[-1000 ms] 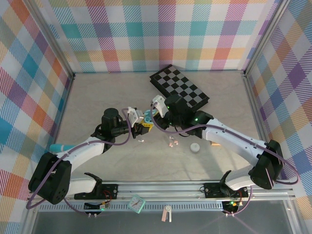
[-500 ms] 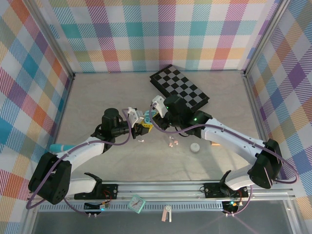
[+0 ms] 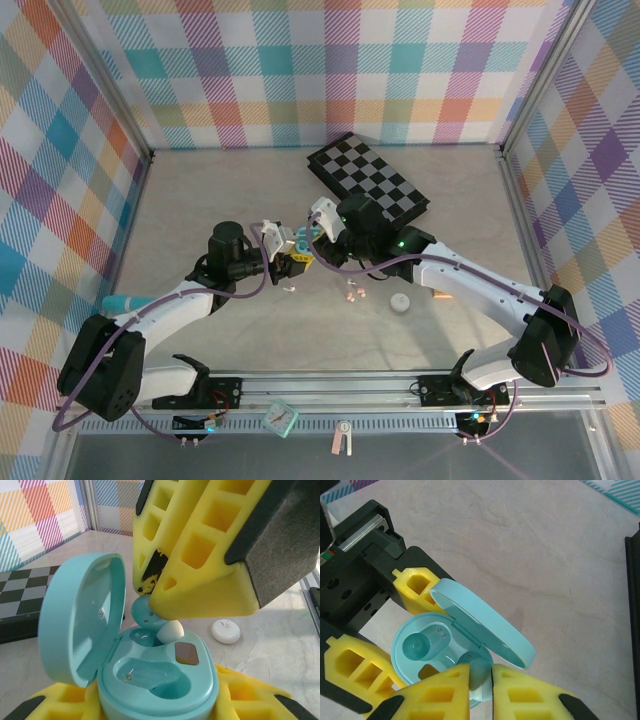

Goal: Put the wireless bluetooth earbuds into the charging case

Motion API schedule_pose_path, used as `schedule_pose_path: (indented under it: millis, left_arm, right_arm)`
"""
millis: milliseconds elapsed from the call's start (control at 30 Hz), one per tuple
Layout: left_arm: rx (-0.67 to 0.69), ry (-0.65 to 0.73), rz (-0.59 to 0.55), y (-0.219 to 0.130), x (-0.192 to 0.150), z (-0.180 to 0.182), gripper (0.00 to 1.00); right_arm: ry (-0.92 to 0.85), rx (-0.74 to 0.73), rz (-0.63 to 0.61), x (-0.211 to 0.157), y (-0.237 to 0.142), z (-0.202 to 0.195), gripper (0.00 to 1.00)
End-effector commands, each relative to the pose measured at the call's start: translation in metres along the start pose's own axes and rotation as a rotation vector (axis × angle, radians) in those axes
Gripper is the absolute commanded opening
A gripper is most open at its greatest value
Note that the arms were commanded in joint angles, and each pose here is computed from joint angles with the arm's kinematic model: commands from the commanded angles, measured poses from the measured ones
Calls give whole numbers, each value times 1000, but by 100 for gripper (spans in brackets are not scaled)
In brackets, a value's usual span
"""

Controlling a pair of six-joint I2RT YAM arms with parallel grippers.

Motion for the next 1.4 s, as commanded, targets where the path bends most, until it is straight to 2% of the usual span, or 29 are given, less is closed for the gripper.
schedule_pose_path:
  millis: [0, 167, 433, 700, 967, 1100, 1200, 1367]
  left_arm:
    - [-25, 72, -65, -2, 25, -7, 35]
    - [-23, 71, -65, -2, 25, -7, 35]
    - [-27, 69, -72, -1, 27, -6, 35]
    - [-23, 69, -73, -1, 26, -6, 35]
    - [-25, 74, -93, -3, 31, -8, 35]
    - [-17, 75, -92, -4, 31, -8, 35]
    - [-8, 75, -93, -5, 30, -6, 35]
    - [8, 84, -107, -10, 33, -4, 35]
  right_arm:
    - [-58, 13, 45, -8, 4, 5, 17]
    - [-81, 65, 21, -5, -1, 15, 19]
    - [-68, 105, 5, -3, -4, 20, 28]
    - [-54, 141, -12, 0, -13, 25, 28]
    - [-40, 96, 23, -6, -15, 19, 28]
    - [-36, 93, -56, 5, -30, 19, 33]
    - [36, 116, -131, 9, -46, 16, 37]
    - [279, 162, -304, 5, -76, -15, 54]
Point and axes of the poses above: each hand's point on the last joint's axis, 136 mm out from that joint toward the fingers, its own y axis out along the fingers, its own z axis along the line the jaws close on, x = y × z, the point moved 4 cm from there along -y, back along the fingers, and after that the axes turned 7 degrees about -y, right-handed, at the moved point
